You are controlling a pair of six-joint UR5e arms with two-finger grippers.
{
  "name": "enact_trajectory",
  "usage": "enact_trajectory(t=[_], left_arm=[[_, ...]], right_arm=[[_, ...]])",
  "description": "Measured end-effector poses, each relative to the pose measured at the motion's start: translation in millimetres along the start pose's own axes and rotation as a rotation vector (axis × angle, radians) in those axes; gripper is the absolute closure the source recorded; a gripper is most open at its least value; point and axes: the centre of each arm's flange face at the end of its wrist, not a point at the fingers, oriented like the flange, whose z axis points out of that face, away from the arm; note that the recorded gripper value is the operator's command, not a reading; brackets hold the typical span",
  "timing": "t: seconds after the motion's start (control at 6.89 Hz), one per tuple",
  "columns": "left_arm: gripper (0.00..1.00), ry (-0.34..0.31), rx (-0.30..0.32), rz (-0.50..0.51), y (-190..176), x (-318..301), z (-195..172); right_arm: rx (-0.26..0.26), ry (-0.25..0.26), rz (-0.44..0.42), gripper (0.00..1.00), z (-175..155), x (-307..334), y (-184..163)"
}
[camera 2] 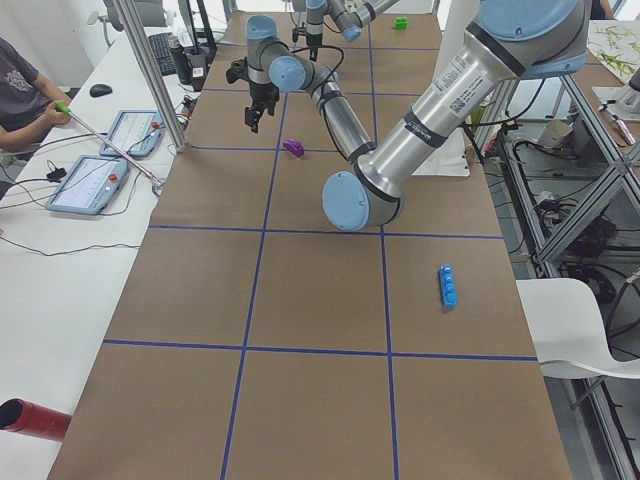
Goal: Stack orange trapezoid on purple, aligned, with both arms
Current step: 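Lower the right gripper onto the orange trapezoid block and close it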
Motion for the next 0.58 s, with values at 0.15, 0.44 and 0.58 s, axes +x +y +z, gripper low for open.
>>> enact_trajectory(t=[0.15, 0.44, 0.58], left_arm=[[0.00, 0.000, -0.001, 0.000, 0.2, 0.2, -0.2], [0.00, 0.002, -0.004, 0.001, 1.0, 1.8, 0.4], [0.00, 0.002, -0.006, 0.000, 1.4, 2.7, 0.2]], right_arm=[[-0.004, 0.000, 0.002, 0.44, 0.4, 1.5, 1.2], [-0.008, 0.002, 0.004, 0.50, 1.6, 2.8, 1.8], [-0.009, 0.003, 0.005, 0.72, 2.1, 3.7, 2.3]])
